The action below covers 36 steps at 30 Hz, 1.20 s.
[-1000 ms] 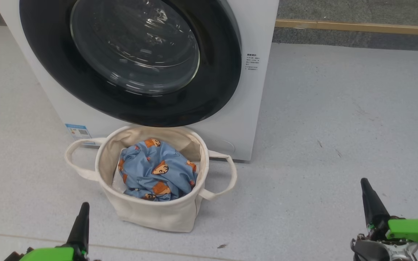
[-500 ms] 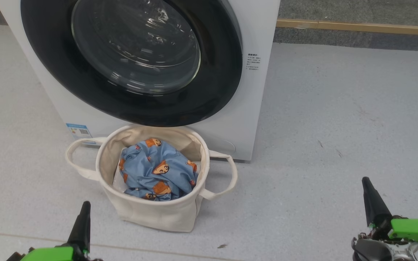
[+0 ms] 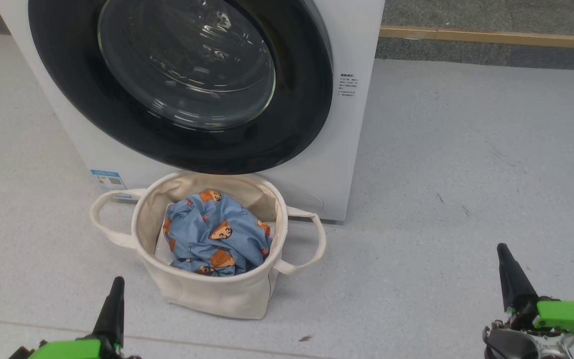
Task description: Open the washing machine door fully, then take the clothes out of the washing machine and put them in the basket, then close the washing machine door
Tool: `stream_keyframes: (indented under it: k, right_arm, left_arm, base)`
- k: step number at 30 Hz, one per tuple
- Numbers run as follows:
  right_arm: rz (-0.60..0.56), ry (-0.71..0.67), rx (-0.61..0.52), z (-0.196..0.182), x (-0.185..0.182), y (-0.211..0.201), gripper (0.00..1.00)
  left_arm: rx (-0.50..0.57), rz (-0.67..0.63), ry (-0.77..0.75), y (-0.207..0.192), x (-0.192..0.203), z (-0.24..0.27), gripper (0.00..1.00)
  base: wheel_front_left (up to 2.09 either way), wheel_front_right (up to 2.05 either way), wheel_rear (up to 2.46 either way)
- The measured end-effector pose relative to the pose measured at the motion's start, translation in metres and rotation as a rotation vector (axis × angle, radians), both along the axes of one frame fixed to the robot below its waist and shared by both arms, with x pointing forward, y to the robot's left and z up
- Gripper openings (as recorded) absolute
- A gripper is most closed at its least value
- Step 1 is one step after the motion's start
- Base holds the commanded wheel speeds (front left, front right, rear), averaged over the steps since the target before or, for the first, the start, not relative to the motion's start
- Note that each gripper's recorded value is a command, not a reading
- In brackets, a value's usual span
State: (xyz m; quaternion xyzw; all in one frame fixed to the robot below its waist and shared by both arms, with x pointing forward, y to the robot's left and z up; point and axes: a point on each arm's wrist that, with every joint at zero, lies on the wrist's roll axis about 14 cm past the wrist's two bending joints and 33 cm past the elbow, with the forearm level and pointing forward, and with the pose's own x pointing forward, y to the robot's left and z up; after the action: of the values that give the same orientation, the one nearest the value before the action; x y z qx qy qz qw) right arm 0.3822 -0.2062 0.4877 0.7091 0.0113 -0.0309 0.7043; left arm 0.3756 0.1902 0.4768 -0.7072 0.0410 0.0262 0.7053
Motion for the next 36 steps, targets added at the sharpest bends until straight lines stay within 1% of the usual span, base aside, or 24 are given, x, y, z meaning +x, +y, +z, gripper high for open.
stream_keyframes:
  k: [36]
  right_arm:
    - [0.000,0.000,0.000,0.0000,0.0000,0.0000,0.00]
  left_arm:
    - [0.000,0.000,0.000,0.0000,0.0000,0.0001,0.00]
  base:
    - [0.00,0.00,0.00]
